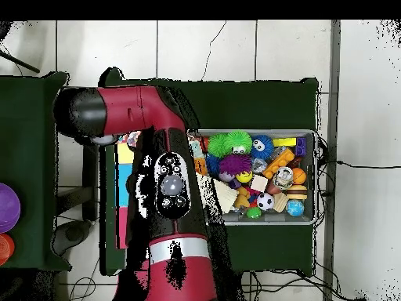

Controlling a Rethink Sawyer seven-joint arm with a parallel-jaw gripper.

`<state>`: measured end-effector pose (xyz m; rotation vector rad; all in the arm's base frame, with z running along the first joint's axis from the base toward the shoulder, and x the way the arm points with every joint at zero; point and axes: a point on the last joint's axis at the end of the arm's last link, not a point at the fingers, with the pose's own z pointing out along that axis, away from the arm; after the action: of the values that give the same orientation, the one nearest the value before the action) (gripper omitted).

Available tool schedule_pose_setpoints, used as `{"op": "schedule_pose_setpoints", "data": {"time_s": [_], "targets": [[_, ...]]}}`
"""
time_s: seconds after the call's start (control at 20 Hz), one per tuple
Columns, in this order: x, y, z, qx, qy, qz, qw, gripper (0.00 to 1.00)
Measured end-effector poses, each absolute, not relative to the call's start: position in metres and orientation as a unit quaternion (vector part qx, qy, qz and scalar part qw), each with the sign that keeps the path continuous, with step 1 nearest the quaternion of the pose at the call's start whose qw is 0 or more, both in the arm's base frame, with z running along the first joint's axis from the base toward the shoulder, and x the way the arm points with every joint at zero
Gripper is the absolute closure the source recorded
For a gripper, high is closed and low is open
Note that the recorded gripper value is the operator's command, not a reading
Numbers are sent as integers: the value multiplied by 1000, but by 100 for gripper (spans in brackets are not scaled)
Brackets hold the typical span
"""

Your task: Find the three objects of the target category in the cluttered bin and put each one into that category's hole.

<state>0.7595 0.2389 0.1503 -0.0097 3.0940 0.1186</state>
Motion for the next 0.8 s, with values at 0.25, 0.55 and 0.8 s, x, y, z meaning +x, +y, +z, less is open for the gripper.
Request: {"op": "schedule_pose_setpoints", "data": {"time_s": [0.25, 0.55, 0.8], "targets": [[760, 248, 150, -8, 999, 46, 23, 100], [764, 243, 152, -4, 998, 53, 25, 100], [770, 229, 155, 5, 998, 59, 27, 100]]}}
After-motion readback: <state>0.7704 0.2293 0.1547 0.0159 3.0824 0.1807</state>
